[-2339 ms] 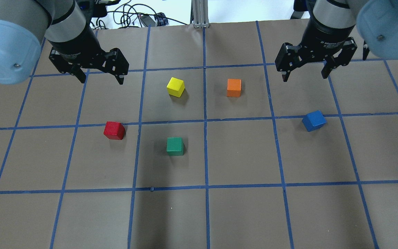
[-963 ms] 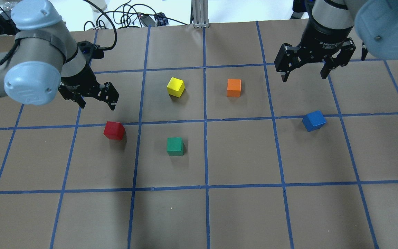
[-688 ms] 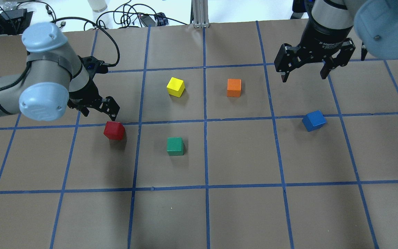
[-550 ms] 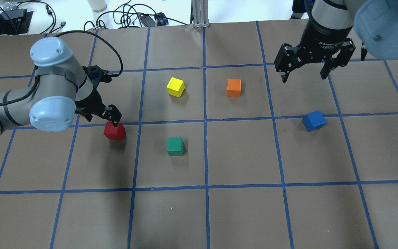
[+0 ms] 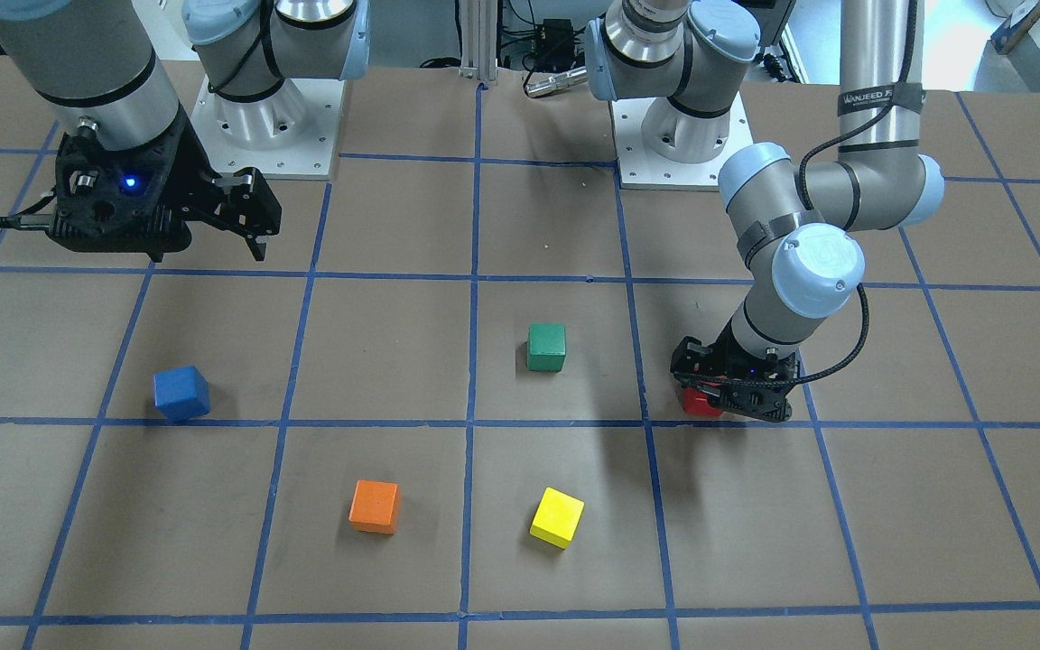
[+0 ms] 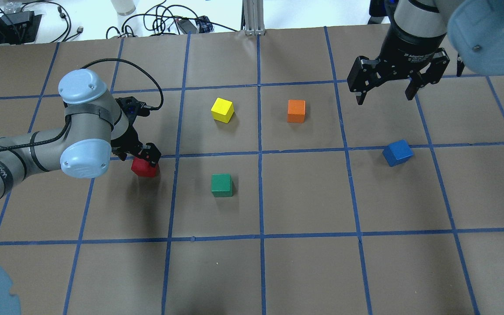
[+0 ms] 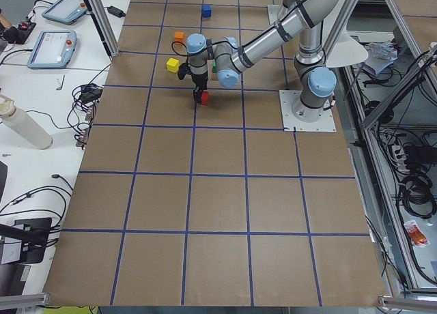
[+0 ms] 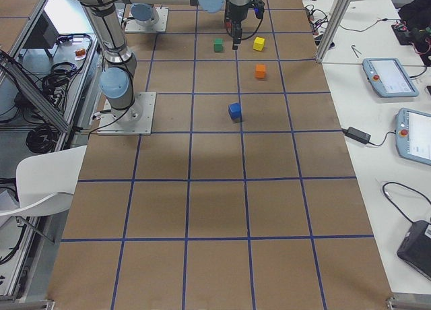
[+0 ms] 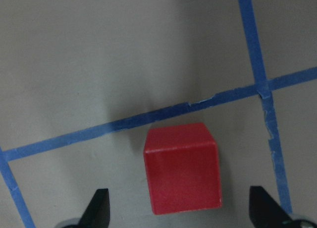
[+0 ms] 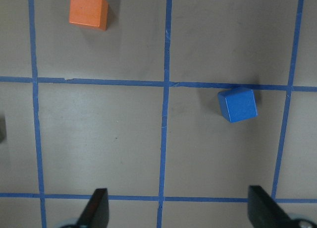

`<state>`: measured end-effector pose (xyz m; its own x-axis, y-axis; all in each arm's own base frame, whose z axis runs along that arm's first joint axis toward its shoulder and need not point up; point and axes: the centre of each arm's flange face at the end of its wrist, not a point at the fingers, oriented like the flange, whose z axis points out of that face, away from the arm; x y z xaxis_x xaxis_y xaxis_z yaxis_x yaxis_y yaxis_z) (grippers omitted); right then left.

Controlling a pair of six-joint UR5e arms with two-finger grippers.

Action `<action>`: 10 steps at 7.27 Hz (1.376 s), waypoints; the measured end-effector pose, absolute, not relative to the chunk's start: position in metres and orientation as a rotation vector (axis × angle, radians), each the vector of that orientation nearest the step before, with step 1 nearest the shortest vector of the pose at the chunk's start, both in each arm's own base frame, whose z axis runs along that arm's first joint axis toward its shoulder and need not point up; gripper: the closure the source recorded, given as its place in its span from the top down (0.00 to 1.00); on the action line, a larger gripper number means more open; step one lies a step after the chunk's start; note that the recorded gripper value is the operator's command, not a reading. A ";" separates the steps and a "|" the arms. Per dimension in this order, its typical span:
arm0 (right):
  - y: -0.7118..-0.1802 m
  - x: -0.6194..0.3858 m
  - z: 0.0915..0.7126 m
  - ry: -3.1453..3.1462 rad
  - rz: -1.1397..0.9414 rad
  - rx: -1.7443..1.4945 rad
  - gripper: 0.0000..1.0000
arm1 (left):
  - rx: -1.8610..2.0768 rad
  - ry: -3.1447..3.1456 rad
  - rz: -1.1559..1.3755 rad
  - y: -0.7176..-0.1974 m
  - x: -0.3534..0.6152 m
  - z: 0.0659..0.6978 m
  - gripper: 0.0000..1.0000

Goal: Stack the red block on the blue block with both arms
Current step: 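Carry the red cube with the left gripper toward the table centre and release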

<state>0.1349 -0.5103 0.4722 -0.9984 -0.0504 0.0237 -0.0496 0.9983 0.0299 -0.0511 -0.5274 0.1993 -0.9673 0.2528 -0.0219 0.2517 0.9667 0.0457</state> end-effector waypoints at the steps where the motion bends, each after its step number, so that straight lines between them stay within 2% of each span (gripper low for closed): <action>1: -0.510 0.135 0.472 -3.115 -0.046 0.092 1.00 | 0.397 3.082 0.059 -0.527 -0.051 0.195 0.00; 3: -0.511 0.134 0.472 -3.115 -0.047 0.107 1.00 | 0.387 3.067 -0.007 -0.535 -0.051 0.208 0.00; 5: -0.511 0.134 0.472 -3.114 -0.048 0.109 1.00 | 0.276 3.083 -0.023 -0.552 -0.070 0.248 0.00; 8: -0.511 0.134 0.471 -3.115 -0.049 0.106 1.00 | 0.151 3.106 -0.071 -0.563 -0.211 0.309 0.00; 10: -0.511 0.134 0.470 -3.115 -0.052 0.100 1.00 | 0.057 3.124 -0.094 -0.545 -0.300 0.301 0.00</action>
<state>0.1344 -0.5110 0.4702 -0.9976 -0.0645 0.0230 -0.0637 0.9974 0.0342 -0.2997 -0.5455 0.3007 -0.9992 0.0360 -0.0168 0.0369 0.9975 -0.0597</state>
